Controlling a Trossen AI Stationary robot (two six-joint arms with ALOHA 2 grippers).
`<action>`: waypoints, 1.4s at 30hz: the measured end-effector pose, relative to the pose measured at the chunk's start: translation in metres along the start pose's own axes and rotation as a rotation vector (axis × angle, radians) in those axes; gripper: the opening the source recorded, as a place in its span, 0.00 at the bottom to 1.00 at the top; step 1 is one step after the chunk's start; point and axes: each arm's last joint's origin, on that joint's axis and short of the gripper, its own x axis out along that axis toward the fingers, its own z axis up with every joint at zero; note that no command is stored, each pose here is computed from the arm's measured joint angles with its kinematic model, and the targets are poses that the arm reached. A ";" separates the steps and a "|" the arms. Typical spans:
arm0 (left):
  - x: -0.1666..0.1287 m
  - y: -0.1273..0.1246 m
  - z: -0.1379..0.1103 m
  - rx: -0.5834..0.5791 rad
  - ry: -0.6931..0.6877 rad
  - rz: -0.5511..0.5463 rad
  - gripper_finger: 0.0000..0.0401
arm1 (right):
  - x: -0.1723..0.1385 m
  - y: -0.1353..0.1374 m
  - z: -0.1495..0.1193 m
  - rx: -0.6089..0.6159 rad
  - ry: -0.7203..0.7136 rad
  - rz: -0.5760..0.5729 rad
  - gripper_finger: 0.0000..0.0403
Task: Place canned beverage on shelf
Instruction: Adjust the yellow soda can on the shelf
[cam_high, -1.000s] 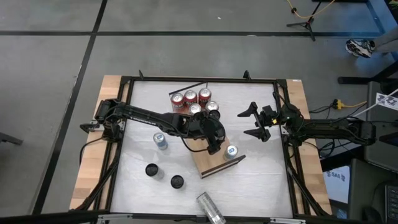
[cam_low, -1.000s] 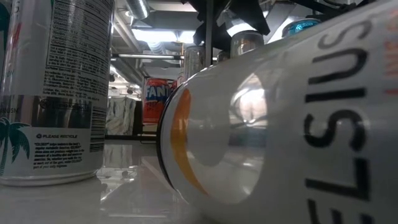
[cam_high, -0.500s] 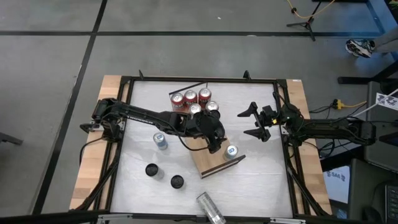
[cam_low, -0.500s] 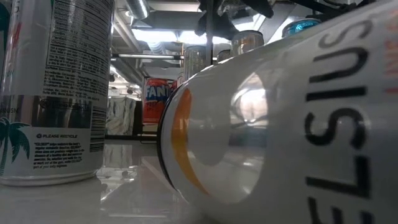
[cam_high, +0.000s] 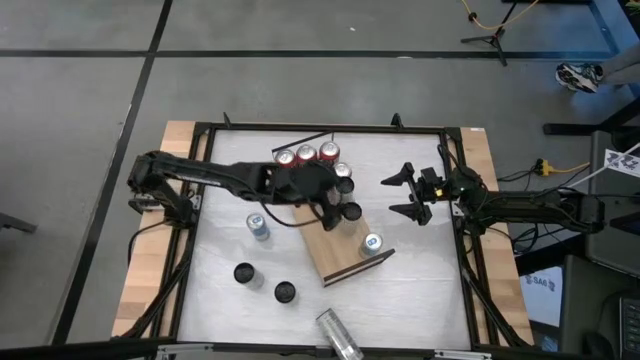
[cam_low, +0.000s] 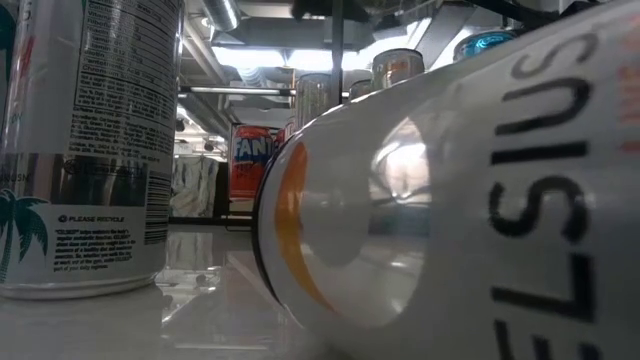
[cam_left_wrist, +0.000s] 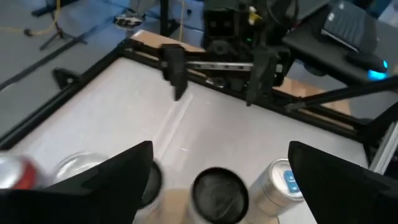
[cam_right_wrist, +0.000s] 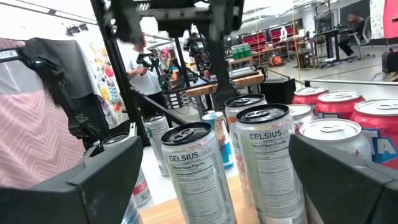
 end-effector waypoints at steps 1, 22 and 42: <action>-0.006 0.004 0.003 -0.017 0.004 0.008 0.91 | 0.000 0.000 0.000 0.001 0.001 -0.001 0.99; -0.038 0.019 0.006 0.009 0.067 0.109 0.91 | 0.000 0.000 0.000 0.000 0.001 -0.001 0.99; 0.013 0.030 -0.037 -0.054 0.279 0.350 0.91 | 0.000 0.000 -0.001 0.003 0.008 -0.003 0.99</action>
